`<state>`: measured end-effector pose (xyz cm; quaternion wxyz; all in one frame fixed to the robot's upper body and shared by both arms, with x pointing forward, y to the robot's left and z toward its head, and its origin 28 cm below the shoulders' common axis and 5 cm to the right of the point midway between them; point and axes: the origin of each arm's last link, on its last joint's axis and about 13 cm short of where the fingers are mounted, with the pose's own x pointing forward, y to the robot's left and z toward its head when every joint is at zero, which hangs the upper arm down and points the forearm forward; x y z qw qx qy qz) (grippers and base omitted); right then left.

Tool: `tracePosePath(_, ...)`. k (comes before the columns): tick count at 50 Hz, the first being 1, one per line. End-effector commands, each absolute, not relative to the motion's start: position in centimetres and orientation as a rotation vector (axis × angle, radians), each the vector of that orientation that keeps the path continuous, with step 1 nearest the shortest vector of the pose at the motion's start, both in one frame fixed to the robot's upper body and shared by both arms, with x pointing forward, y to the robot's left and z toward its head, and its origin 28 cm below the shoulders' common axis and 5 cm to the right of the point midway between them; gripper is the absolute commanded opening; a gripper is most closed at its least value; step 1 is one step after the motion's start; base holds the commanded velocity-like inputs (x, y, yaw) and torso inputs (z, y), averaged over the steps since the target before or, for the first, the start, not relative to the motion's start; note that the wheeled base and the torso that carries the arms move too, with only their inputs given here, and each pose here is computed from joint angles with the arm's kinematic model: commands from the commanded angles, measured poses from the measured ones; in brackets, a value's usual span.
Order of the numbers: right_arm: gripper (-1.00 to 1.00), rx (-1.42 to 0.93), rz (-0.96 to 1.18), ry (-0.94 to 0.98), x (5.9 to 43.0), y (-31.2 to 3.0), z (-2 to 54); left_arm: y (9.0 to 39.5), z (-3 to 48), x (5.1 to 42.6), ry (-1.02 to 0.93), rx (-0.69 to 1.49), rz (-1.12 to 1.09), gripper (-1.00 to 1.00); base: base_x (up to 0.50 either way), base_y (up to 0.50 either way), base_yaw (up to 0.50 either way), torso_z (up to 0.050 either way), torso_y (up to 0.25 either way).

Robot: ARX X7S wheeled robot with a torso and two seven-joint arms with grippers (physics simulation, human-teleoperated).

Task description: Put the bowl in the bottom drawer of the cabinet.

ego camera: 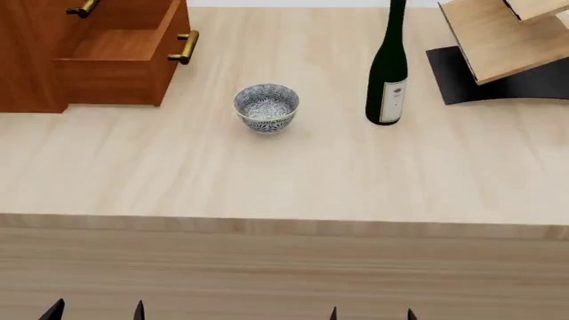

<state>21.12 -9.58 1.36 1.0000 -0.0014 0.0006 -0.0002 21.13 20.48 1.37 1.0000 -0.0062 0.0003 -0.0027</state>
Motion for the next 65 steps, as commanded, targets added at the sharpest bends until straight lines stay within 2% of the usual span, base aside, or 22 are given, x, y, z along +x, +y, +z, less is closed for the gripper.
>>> tracePosePath(1, 1.00, 0.002, -0.001, 0.002, 21.1, -9.6, 1.5, 20.5, 1.3, 21.1, 0.002, -0.012, -0.012, 1.00, 0.00, 0.00, 0.00, 0.033, 0.000)
tracePosePath(51, 1.00, 0.019, -0.009, 0.010, 21.1, -9.7, 1.8, 20.3, 1.5, 21.0, 0.025, 0.031, -0.021, 1.00, 0.00, 0.00, 0.00, 0.046, 0.000)
tracePosePath(58, 1.00, -0.041, 0.003, 0.022, 20.8, -10.0, 3.0, 20.5, 2.3, 21.0, 0.028, 0.078, 0.008, 1.00, 0.00, 0.00, 0.00, 0.001, 0.000)
tracePosePath(65, 1.00, -0.068, 0.005, 0.024, 20.4, -10.6, 5.1, 20.5, 3.6, 21.4, 0.024, 0.002, 0.016, 1.00, 0.00, 0.00, 0.00, 0.000, 0.000)
